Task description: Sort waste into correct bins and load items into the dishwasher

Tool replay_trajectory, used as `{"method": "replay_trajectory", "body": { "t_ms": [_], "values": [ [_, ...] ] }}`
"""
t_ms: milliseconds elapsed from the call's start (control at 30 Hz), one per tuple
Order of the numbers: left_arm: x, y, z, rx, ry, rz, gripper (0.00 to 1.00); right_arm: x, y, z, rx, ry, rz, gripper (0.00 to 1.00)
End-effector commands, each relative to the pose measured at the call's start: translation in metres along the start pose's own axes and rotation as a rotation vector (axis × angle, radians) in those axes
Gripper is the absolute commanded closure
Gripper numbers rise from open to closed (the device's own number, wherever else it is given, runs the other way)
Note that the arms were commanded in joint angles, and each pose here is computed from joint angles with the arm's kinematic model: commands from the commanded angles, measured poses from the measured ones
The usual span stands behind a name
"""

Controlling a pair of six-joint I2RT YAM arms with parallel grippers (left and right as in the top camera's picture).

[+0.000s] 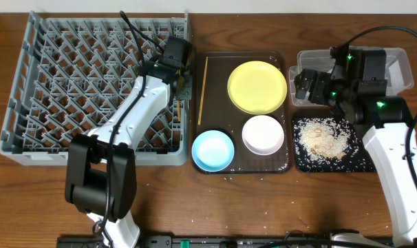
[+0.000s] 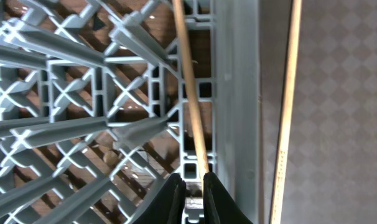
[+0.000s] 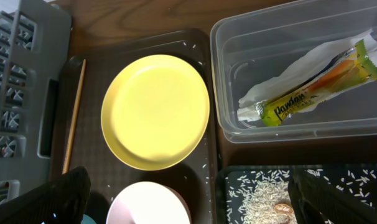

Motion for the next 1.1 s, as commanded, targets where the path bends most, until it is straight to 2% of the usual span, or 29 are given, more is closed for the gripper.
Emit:
{"method": "replay_trajectory", "body": {
  "t_ms": [0, 100, 233, 367, 500, 633, 1067],
  "values": [
    [-0.01, -0.001, -0.003, 0.017, 0.033, -0.003, 0.85, -0.004, -0.005, 0.0, 0.003, 0.005, -0.018, 0.01],
    [-0.037, -0.014, -0.005, 0.011, 0.071, -0.066, 0.75, -0.004, -0.005, 0.0, 0.003, 0.005, -0.018, 0.01],
    [-0.092, -0.035, -0.028, 0.023, 0.222, -0.219, 0.64, -0.004, -0.005, 0.0, 0.003, 0.005, -0.018, 0.01],
    [-0.107, -0.041, -0.053, 0.074, 0.261, -0.278, 0.61, -0.004, -0.005, 0.0, 0.003, 0.005, -0.018, 0.01],
    [-0.087, -0.037, -0.074, 0.143, 0.239, -0.248, 0.61, -0.004, -0.005, 0.0, 0.003, 0.005, -0.018, 0.01],
    [-0.046, -0.03, -0.091, 0.177, 0.194, -0.186, 0.61, -0.004, -0.005, 0.0, 0.003, 0.005, -0.018, 0.01],
    [0.056, -0.021, -0.08, 0.184, -0.037, -0.116, 0.57, -0.004, -0.005, 0.0, 0.003, 0.005, -0.018, 0.01]
  ]
}}
Point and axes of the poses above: each gripper's point midway between its finger pads, its own x axis out along the fingers, its own z axis along the line the jaws close on, y = z × x, the point moved 2 cm from there along -x, back along the fingers, and after that the axes turned 8 degrees about x, right-handed, at the moved point
